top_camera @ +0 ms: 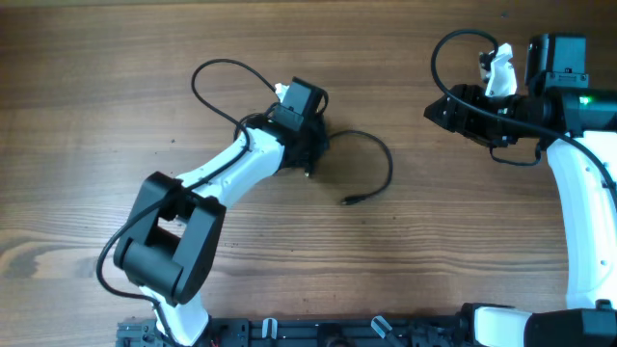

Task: Untangle cables
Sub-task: 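Lift the black cable bundle with the left gripper toward center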

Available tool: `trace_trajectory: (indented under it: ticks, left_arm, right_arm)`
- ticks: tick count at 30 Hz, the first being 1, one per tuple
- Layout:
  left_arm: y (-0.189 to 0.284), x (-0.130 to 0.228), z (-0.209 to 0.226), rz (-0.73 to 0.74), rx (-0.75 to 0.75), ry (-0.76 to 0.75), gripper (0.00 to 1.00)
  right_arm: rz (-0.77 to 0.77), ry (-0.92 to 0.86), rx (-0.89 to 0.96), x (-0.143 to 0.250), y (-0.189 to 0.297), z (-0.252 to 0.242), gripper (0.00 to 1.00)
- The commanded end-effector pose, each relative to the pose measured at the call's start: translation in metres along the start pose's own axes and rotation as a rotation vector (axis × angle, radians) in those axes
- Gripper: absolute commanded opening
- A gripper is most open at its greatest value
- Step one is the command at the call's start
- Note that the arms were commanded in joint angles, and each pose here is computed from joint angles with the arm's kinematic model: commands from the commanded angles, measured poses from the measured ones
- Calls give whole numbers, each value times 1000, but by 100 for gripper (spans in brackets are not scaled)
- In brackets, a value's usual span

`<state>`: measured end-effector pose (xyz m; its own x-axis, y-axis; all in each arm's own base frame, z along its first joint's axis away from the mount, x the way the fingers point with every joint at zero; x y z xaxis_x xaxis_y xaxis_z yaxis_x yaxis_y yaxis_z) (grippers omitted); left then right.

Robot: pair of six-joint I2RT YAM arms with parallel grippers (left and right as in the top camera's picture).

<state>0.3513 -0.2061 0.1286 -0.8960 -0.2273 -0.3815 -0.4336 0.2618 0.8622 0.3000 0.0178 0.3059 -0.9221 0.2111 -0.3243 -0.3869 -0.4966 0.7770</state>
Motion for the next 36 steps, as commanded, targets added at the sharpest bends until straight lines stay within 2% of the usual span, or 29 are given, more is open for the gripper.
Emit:
trace_trajectory:
  ticks: [1, 4, 13, 18, 21, 22, 24, 26, 29, 33, 36]
  left_arm:
    - [-18, 18, -5, 55, -8, -26, 49]
    - [-21, 23, -11, 55, 3, -42, 48]
    - [-27, 26, -10, 65, -5, -45, 29]
    - [-30, 29, -12, 67, 0, -53, 23]
    - [-30, 29, -14, 64, 6, -56, 4]
    - [-29, 28, -15, 61, 13, -56, 4]
    - [-15, 18, -24, 57, 80, -47, 4]
    - [13, 1, -39, 60, 223, -37, 4]
    - [76, -29, -55, 100, 492, 108, 4]
    - [137, -55, -45, 182, 733, 261, 4]
    - [160, -67, -30, 277, 827, 375, 4]
  right_arm:
    - [-3, 24, 8, -4, -1, 1, 61]
    - [-3, 24, 8, -4, -1, 1, 61]
    - [-3, 25, 8, -4, -1, 1, 62]
    - [-3, 26, 8, -4, -1, 1, 62]
    - [-3, 25, 7, -4, -1, 1, 62]
    - [-3, 25, 7, -4, -1, 1, 62]
    - [-3, 25, 7, -4, -1, 1, 62]
    - [-4, 26, 7, -4, -1, 1, 62]
    - [-10, 30, 6, -5, -1, 1, 62]
    - [-19, 96, -46, -7, -1, 5, 61]
    - [-54, 218, -181, -12, 0, 16, 61]
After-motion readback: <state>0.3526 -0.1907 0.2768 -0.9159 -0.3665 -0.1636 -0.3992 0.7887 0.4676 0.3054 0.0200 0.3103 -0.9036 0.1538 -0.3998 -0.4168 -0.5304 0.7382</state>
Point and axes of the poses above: each gripper's point midway between its finger pads, its own y axis back along the fingers, its own z axis along the line the jaws close on, x = y × z, the point moved 10 cm from there along y, back along the fingers, and after that the axes turned 3 degrees about y, right-handed, at the moved point
